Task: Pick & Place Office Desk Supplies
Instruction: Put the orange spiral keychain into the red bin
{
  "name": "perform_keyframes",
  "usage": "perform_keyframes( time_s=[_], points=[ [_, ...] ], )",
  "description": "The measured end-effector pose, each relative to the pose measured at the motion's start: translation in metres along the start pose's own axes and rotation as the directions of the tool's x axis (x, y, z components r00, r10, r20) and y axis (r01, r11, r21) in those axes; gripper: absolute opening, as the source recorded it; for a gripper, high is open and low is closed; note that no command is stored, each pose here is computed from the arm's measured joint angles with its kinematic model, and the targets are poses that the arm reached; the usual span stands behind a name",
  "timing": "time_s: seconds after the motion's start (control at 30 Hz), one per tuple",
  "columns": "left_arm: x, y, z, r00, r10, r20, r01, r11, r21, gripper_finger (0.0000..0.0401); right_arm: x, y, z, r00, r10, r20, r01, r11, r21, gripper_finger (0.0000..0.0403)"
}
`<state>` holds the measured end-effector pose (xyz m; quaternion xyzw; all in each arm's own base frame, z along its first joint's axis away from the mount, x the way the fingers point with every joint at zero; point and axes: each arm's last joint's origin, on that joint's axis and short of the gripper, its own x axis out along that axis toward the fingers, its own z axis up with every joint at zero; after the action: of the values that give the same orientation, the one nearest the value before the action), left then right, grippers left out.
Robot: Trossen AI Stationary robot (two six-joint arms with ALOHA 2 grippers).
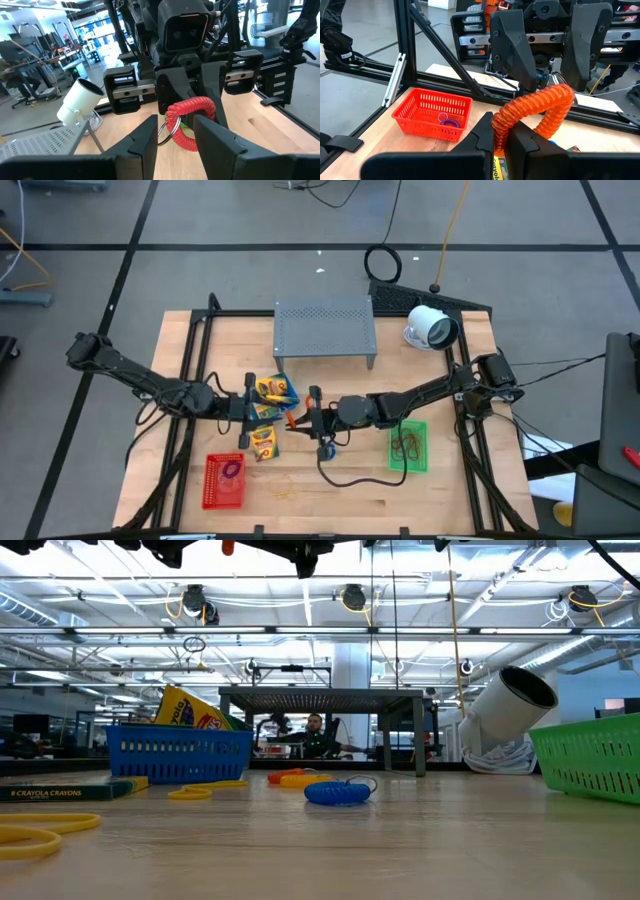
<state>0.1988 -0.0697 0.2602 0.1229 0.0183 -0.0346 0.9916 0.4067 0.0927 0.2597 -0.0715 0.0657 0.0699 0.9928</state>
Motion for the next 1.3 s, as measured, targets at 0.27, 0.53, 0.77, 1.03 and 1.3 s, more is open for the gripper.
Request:
perform_keyframes(
  time_s=[0.27, 0.53, 0.77, 1.03, 1.3],
  points=[
    [0.0000, 0.0000, 0.0000, 1.000, -0.001, 0.000, 0.001, 1.000, -0.004, 0.0106, 0.0000, 0.0000, 0.0000, 1.000, 0.000, 0.000, 0.000, 1.000, 0.000, 0.0009],
    [0.0000, -0.0001, -0.0005, 1.000, -0.002, -0.005, 0.002, 1.000, 0.009, 0.0010, 0.0000, 0.0002, 0.0000, 1.000, 0.001, 0.000, -0.001, 1.000, 0.000, 0.0009],
    [0.0008, 0.0028, -0.0013, 1.000, 0.013, -0.010, -0.013, 1.000, 0.001, 0.0006, 0.0000, 0.0002, 0.0001, 1.000, 0.001, 0.000, -0.001, 1.000, 0.000, 0.0009],
    [0.0011, 0.0037, -0.0016, 1.000, 0.017, -0.012, -0.017, 1.000, -0.004, 0.0003, -0.0001, 0.0013, 0.0002, 1.000, 0.003, 0.001, -0.003, 1.000, 0.000, 0.0012],
    [0.0011, 0.0037, -0.0017, 1.000, 0.017, -0.012, -0.017, 1.000, -0.007, 0.0002, -0.0002, 0.0031, 0.0021, 0.997, 0.075, 0.027, -0.075, 0.997, 0.005, 0.0048]
  ],
)
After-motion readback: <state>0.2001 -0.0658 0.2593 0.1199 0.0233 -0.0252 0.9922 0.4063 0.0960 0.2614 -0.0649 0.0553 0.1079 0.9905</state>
